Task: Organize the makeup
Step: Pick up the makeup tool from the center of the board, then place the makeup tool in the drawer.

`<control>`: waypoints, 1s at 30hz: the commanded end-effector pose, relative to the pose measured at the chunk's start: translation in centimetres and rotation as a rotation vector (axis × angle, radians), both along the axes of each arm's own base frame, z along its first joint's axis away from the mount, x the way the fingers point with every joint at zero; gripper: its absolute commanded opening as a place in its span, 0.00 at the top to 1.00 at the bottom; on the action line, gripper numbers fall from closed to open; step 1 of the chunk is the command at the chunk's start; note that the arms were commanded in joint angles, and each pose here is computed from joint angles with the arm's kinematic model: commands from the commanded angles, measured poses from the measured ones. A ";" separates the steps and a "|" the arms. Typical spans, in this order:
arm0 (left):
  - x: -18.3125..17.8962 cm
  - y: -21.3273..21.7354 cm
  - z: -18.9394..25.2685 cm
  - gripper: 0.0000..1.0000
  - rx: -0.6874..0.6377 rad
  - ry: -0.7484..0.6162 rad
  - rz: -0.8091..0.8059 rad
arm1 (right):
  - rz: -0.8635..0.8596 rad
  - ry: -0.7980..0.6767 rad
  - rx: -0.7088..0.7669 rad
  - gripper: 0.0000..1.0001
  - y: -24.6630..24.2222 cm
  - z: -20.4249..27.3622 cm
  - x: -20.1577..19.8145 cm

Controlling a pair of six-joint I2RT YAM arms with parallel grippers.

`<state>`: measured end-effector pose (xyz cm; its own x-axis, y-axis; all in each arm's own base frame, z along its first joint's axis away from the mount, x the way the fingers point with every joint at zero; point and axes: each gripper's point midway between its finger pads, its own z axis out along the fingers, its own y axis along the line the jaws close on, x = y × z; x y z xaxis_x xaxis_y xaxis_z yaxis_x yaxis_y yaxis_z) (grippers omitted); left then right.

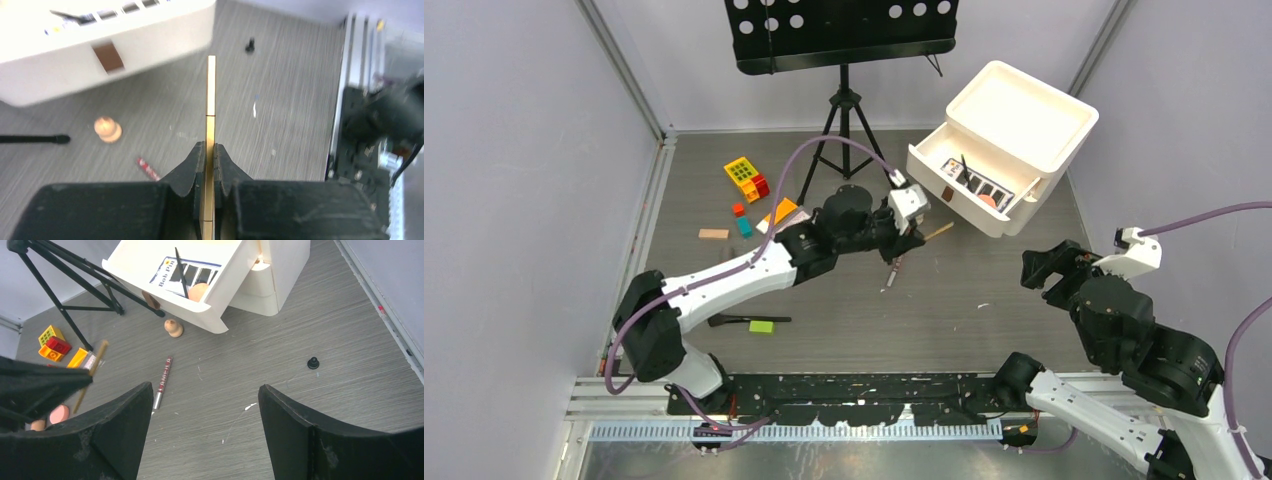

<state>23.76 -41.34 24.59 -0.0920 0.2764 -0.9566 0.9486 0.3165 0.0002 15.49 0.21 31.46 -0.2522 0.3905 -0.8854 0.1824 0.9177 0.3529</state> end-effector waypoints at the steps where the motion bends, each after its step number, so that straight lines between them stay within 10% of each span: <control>1: 2.9 -2.0 7.8 1.00 -0.241 0.041 0.113 | -0.007 -0.025 0.057 0.19 0.0 0.5 -0.1; 19: 14.9 -5.0 13.7 1.00 -0.993 0.606 0.669 | -0.039 -0.075 0.148 0.26 -1.3 1.3 -1.2; 30: 18.2 -5.3 11.3 1.00 -1.149 0.712 0.897 | -0.112 -0.088 0.159 0.28 -2.8 1.5 -1.4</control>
<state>40.73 -47.27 33.09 -0.4127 -0.8019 -0.4320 0.2240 0.3703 -0.9015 14.24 -1.28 31.85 -0.1892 0.5062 -0.8414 0.2036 0.8585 0.4707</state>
